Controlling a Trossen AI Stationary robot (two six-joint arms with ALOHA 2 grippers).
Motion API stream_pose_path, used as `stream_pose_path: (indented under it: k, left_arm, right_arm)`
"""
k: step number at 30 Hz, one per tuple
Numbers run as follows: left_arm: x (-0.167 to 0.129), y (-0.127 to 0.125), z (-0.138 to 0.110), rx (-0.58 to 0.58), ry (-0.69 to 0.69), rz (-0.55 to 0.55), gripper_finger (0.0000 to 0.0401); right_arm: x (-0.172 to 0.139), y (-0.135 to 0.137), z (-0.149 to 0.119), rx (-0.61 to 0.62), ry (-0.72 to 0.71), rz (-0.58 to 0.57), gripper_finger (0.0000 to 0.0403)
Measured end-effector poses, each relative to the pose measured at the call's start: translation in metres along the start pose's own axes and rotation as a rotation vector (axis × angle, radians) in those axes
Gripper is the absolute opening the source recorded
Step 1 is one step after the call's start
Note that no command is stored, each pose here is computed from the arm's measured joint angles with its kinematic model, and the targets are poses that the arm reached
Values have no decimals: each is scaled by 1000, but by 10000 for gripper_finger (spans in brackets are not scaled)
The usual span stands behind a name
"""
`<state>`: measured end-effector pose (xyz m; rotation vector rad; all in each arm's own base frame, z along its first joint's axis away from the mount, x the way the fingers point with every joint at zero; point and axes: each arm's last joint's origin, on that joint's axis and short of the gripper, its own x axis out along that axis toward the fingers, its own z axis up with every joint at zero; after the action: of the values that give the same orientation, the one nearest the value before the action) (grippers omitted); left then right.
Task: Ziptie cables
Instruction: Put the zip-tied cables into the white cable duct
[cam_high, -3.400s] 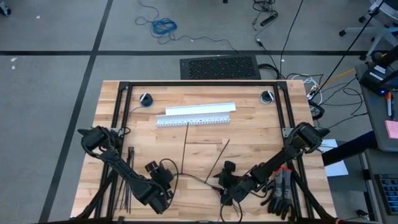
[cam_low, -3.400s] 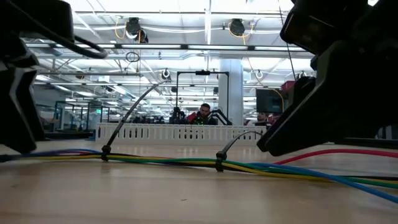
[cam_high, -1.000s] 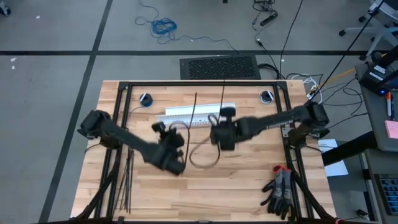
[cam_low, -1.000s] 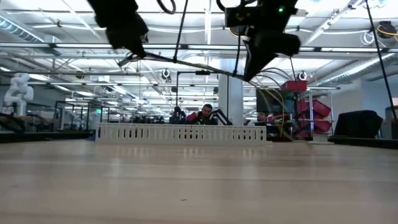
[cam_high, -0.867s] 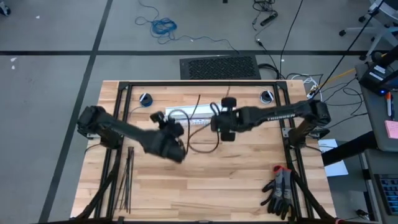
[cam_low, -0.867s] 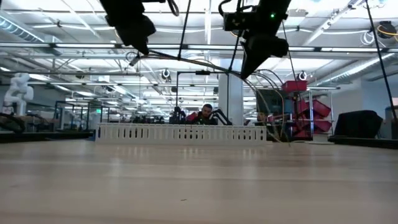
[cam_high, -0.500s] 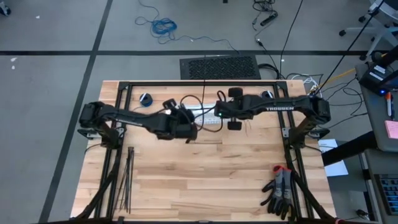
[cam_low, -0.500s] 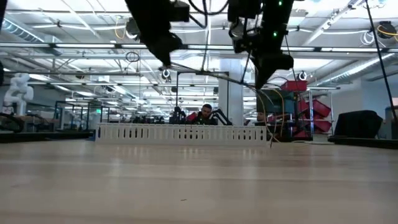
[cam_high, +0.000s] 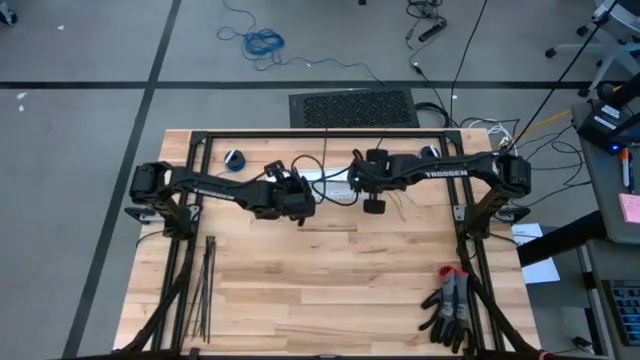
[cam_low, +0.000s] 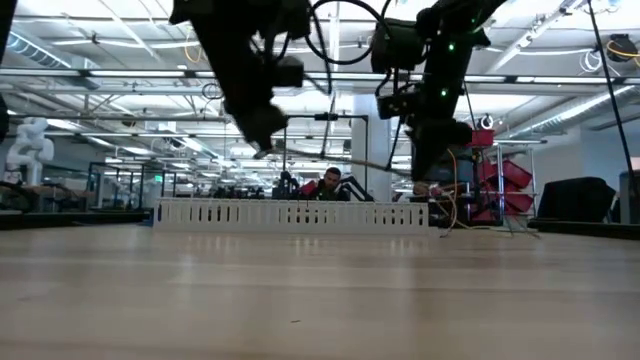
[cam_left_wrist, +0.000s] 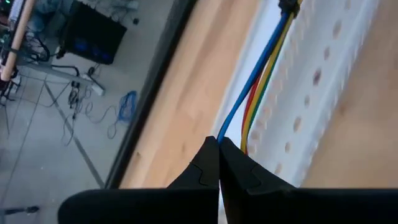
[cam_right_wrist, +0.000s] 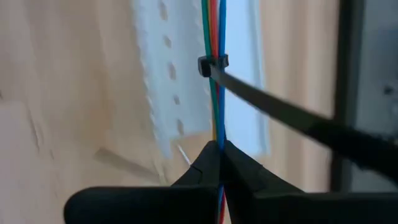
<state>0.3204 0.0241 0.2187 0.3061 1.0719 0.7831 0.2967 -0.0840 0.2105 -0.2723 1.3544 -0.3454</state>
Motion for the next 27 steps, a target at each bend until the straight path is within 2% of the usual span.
stream_pose_path:
  k: [4, 9, 17, 22, 27]
  left_arm:
    - [12, -5, -19, 13, 57, 13, 0]
    - [17, -6, -35, 36, 122, 31, 0]
    - [17, -6, -46, 25, 182, 52, 0]
    - [17, -5, -49, 48, 210, 57, 0]
    - [16, -3, -57, 45, 262, 71, 0]
  right_arm:
    - [11, 4, 3, -4, -97, 11, 1]
    - [18, 5, 9, -12, -234, 82, 1]
    - [44, 1, 18, -41, -260, 84, 1]
    - [60, 5, 23, -57, -286, 137, 1]
    - [63, 6, 28, -64, -337, 148, 1]
